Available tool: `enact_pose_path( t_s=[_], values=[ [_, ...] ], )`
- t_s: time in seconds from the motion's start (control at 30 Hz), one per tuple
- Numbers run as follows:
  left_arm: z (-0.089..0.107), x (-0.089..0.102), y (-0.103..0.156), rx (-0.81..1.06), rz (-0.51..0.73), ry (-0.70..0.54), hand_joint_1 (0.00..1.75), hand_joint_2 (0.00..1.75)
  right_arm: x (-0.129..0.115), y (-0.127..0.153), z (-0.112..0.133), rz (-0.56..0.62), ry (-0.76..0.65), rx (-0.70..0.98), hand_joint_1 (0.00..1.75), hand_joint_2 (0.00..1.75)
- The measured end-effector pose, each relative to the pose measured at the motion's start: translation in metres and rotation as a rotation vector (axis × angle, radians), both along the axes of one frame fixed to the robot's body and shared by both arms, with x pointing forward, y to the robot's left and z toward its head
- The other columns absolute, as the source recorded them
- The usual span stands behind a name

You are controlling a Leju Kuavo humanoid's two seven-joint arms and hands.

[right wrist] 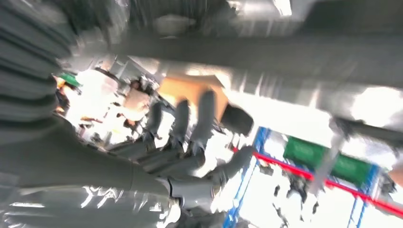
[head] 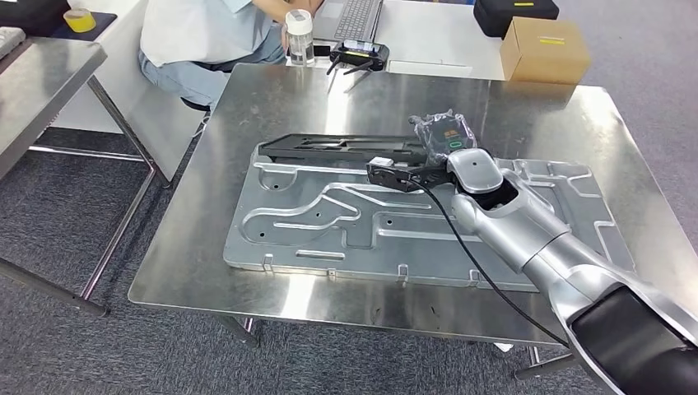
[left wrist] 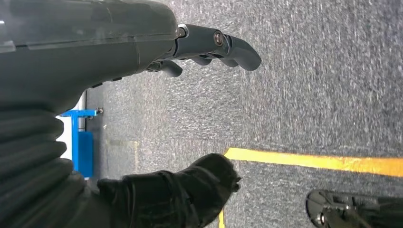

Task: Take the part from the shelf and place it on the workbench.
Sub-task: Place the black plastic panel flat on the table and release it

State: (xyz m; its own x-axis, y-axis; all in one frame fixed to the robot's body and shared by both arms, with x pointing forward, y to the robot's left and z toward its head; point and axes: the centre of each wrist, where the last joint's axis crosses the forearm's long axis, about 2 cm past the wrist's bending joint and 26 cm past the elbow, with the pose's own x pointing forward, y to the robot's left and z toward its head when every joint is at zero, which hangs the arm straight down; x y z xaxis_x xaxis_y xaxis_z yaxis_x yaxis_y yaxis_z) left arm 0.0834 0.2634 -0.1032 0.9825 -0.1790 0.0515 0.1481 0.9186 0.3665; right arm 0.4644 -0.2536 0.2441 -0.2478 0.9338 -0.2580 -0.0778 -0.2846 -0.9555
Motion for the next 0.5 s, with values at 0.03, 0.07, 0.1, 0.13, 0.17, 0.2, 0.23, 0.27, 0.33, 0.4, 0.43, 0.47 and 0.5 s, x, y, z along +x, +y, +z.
enact_pose_path(
  t_s=[0.03, 0.07, 0.1, 0.13, 0.17, 0.2, 0.23, 0.27, 0.33, 0.4, 0.43, 0.47, 0.5],
  values=[
    [-0.0001, -0.0003, 0.0001, 0.000, 0.001, 0.000, 0.00, 0.00, -0.0004, -0.0005, -0.0013, -0.001, 0.003, -0.001, 0.00, 0.00],
    [-0.0001, -0.0007, -0.0001, -0.001, 0.001, 0.000, 0.00, 0.00, -0.0004, -0.0005, -0.0013, -0.001, 0.003, -0.001, 0.00, 0.00],
    [-0.0002, -0.0011, -0.0004, -0.002, 0.002, 0.000, 0.00, 0.00, -0.0001, -0.0005, -0.0005, -0.001, 0.001, -0.001, 0.00, 0.00],
    [-0.0002, -0.0012, -0.0007, -0.004, 0.002, -0.001, 0.00, 0.00, 0.0004, -0.0004, 0.0009, -0.001, -0.002, -0.001, 0.00, 0.00],
    [-0.0002, -0.0014, -0.0009, -0.007, 0.003, -0.003, 0.00, 0.00, 0.0008, -0.0004, 0.0018, -0.001, -0.004, -0.001, 0.00, 0.00],
    [-0.0003, -0.0015, -0.0011, -0.010, 0.004, -0.004, 0.00, 0.00, 0.0008, -0.0004, 0.0019, -0.001, -0.004, -0.001, 0.00, 0.00],
    [-0.0003, -0.0017, -0.0011, -0.013, 0.006, -0.005, 0.00, 0.00, 0.0007, -0.0003, 0.0017, 0.000, -0.004, -0.001, 0.00, 0.00],
    [-0.0004, -0.0020, -0.0011, -0.016, 0.006, -0.006, 0.00, 0.00, 0.0005, -0.0001, 0.0014, 0.001, -0.003, -0.001, 0.00, 0.00],
    [-0.0006, -0.0029, -0.0011, -0.020, 0.007, -0.005, 0.00, 0.00, 0.0005, 0.0003, 0.0020, 0.004, -0.004, 0.000, 0.00, 0.00],
    [-0.0008, -0.0038, -0.0013, -0.022, 0.007, -0.004, 0.00, 0.00, 0.0006, 0.0008, 0.0028, 0.006, -0.006, 0.001, 0.00, 0.00],
    [-0.0008, -0.0040, -0.0014, -0.023, 0.007, -0.004, 0.00, 0.00, 0.0005, 0.0011, 0.0026, 0.007, -0.005, 0.001, 0.00, 0.00],
    [-0.0008, -0.0039, -0.0015, -0.025, 0.006, -0.004, 0.00, 0.00, 0.0002, 0.0013, 0.0019, 0.009, -0.004, 0.001, 0.00, 0.00],
    [-0.0008, -0.0041, -0.0015, -0.027, 0.006, -0.004, 0.00, 0.00, -0.0002, 0.0015, 0.0010, 0.010, -0.001, 0.001, 0.00, 0.00]
  ],
)
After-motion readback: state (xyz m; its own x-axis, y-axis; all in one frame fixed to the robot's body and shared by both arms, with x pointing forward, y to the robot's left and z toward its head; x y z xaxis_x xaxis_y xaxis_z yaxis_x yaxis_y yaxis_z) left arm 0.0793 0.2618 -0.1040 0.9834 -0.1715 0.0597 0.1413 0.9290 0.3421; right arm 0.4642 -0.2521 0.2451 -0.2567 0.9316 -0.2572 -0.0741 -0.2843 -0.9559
